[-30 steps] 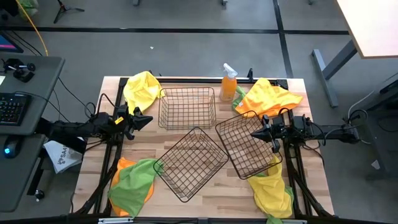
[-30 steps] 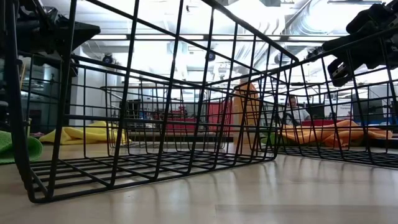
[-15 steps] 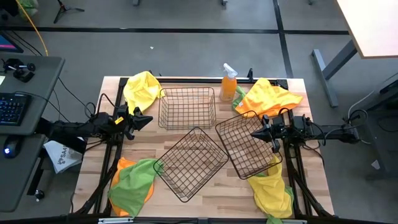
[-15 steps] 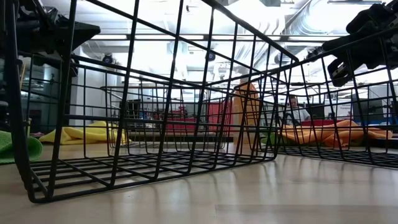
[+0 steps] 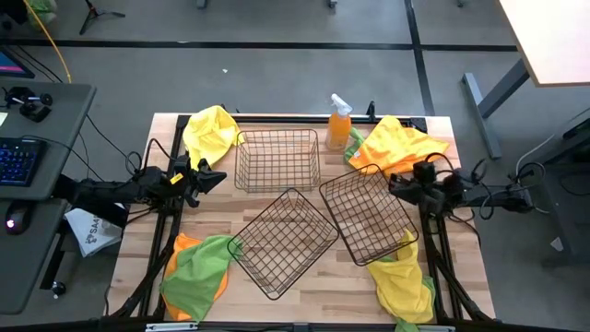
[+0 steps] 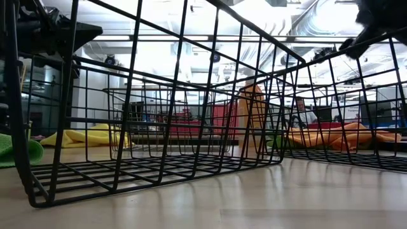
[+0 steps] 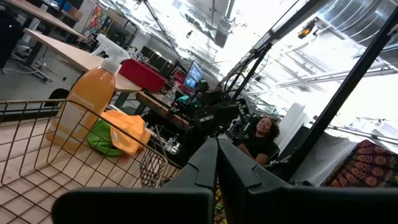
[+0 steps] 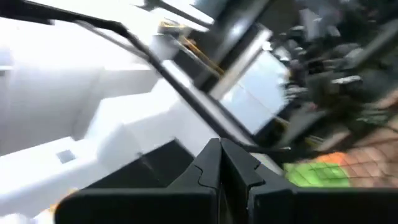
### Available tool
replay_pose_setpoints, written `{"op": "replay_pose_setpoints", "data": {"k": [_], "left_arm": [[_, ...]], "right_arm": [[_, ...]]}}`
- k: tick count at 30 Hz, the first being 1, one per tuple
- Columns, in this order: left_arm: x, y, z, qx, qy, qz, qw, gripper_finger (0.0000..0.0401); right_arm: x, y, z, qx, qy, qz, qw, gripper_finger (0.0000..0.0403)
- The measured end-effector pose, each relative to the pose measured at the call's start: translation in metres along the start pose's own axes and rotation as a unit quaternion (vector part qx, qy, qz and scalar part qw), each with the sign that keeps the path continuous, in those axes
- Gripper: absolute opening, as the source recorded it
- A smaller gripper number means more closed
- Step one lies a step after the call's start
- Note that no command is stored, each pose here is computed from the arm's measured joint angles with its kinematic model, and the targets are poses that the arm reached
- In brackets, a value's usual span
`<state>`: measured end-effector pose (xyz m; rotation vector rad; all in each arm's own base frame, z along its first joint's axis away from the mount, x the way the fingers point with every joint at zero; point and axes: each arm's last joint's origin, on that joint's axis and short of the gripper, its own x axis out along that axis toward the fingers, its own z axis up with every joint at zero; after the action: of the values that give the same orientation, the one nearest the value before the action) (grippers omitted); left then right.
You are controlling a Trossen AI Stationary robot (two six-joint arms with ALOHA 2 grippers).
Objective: Sort microfiber towel by color & place in baskets
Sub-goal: Put the top orange microfiber cloth into the right wire basket
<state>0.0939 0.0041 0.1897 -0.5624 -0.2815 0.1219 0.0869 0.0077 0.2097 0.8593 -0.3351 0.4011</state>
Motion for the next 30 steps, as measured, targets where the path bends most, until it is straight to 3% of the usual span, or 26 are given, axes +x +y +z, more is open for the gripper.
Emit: {"op": "replay_pose_setpoints", "data": {"k": [3,6,10,12,14,17,22,25,30], "left_arm": [[0.000,0.000,0.000,0.000,0.000,0.000,1.000,0.0000],[0.000,0.000,0.000,0.000,0.000,0.000,1.000,0.0000],[0.000,0.000,0.000,0.000,0.000,0.000,1.000,0.0000],[0.000,0.000,0.000,0.000,0.000,0.000,1.000,0.0000],[0.000,0.000,0.000,0.000,0.000,0.000,1.000,0.0000],[0.000,0.000,0.000,0.000,0.000,0.000,1.000,0.0000],[0.000,0.000,0.000,0.000,0.000,0.000,1.000,0.0000],[0.000,0.000,0.000,0.000,-0.001,0.000,1.000,0.0000],[0.000,0.000,0.000,0.000,0.000,0.000,1.000,0.0000]], "right_arm": [[0.000,0.000,0.002,-0.039,-0.022,-0.008,0.999,0.0000],[0.000,-0.006,0.001,-0.107,-0.038,-0.063,0.992,0.0000],[-0.002,-0.015,0.000,-0.225,-0.049,-0.161,0.960,0.0000],[-0.003,-0.016,0.001,-0.257,-0.062,-0.188,0.946,0.0000],[-0.003,-0.015,0.003,-0.249,-0.078,-0.187,0.947,0.0000],[-0.002,-0.013,0.002,-0.188,-0.081,-0.162,0.965,0.0000],[-0.001,-0.013,-0.006,-0.105,0.016,-0.084,0.991,0.0000],[-0.001,-0.013,-0.008,-0.124,0.031,-0.079,0.989,0.0000],[-0.003,-0.019,-0.007,-0.190,0.001,-0.147,0.971,0.0000]]}}
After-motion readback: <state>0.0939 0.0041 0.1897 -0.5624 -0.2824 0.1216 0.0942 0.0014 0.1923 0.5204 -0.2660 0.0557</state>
